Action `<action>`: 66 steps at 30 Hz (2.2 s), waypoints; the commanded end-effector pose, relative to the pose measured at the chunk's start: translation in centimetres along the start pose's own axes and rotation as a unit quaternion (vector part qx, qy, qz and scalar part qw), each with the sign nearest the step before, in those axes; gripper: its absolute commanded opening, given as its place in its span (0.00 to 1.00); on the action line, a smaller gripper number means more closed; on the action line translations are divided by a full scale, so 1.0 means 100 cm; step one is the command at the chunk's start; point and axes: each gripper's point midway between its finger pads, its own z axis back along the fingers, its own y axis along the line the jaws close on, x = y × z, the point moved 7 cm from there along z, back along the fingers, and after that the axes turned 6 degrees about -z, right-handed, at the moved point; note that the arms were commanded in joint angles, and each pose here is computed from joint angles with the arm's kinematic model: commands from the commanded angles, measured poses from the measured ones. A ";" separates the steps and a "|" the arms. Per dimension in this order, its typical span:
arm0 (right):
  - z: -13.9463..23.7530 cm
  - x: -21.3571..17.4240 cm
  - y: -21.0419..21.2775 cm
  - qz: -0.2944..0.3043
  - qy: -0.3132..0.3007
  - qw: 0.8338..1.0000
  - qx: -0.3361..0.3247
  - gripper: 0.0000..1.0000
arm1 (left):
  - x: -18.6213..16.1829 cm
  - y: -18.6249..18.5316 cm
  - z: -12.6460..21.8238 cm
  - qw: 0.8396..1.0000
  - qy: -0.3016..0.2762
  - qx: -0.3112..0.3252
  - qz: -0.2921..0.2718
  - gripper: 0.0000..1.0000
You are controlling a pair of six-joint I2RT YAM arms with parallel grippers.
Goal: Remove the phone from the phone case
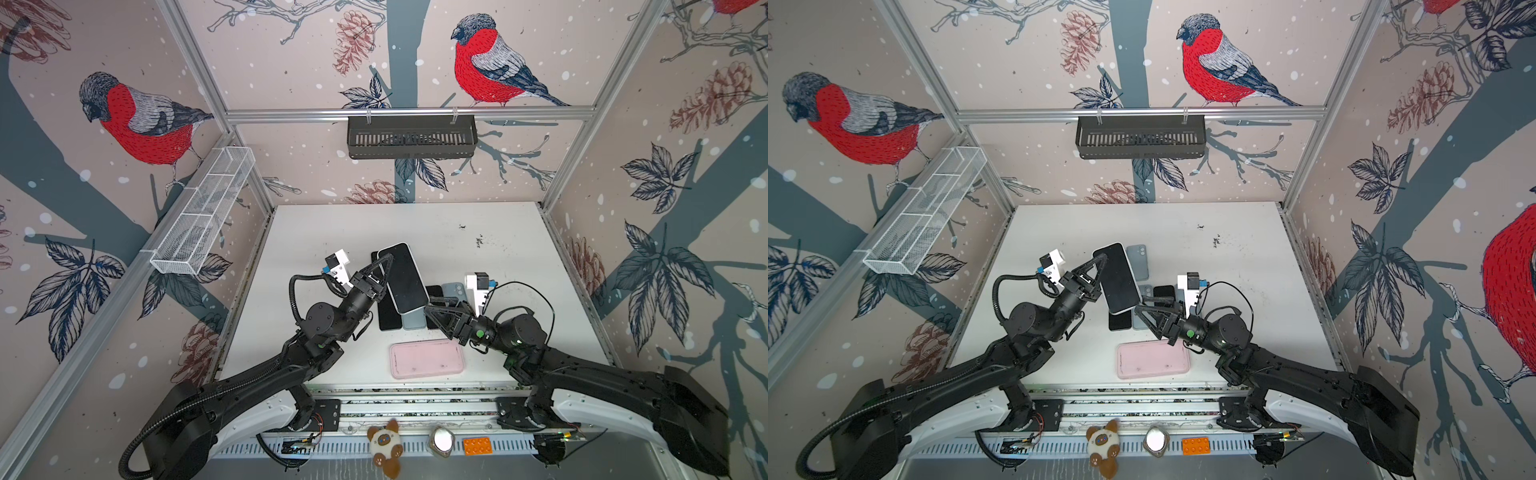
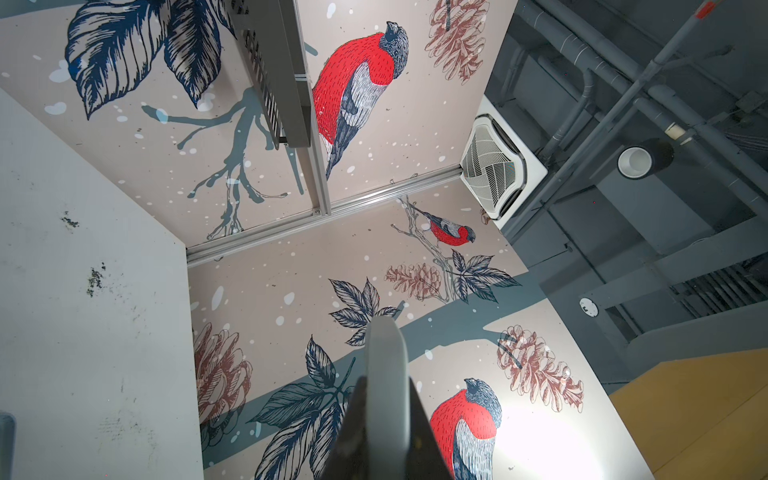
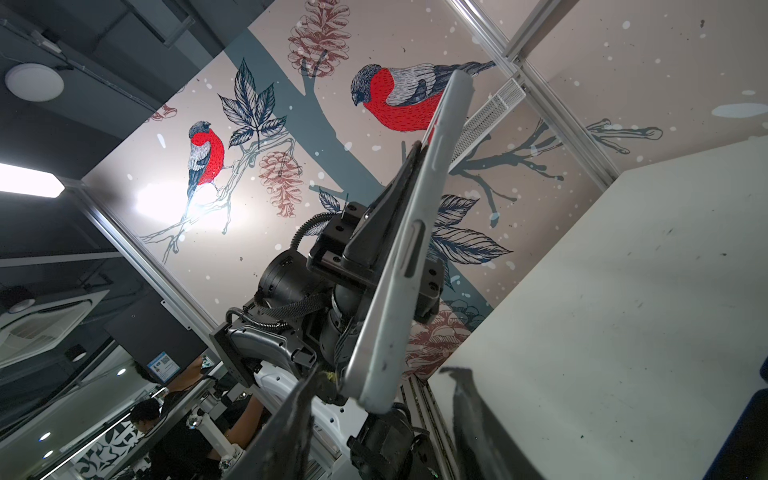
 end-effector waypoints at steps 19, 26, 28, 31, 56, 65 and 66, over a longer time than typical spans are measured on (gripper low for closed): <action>0.006 0.011 -0.007 -0.001 -0.025 1.000 0.003 0.53 | -0.001 -0.021 -0.002 0.998 -0.010 -0.069 0.008 0.00; 0.008 0.018 -0.011 -0.015 -0.034 0.999 0.001 0.51 | -0.012 -0.017 -0.008 0.998 0.017 -0.068 0.001 0.00; 0.010 0.022 -0.012 -0.023 -0.038 0.999 0.004 0.48 | -0.017 -0.012 -0.010 0.998 0.030 -0.054 -0.004 0.00; 0.010 0.023 -0.010 -0.028 -0.033 0.999 0.009 0.42 | -0.023 -0.002 -0.012 0.998 0.040 -0.042 -0.003 0.00; 0.027 0.020 -0.040 -0.146 -0.033 0.985 -0.083 0.00 | -0.033 0.062 -0.019 0.986 0.042 0.125 -0.098 0.51; 0.044 0.019 -0.060 -0.171 -0.053 0.974 -0.142 0.00 | -0.020 0.058 -0.015 0.966 0.034 0.181 -0.183 0.78; 0.045 0.020 -0.062 -0.170 -0.056 0.972 -0.152 0.00 | -0.016 0.053 -0.014 0.961 0.031 0.185 -0.204 0.80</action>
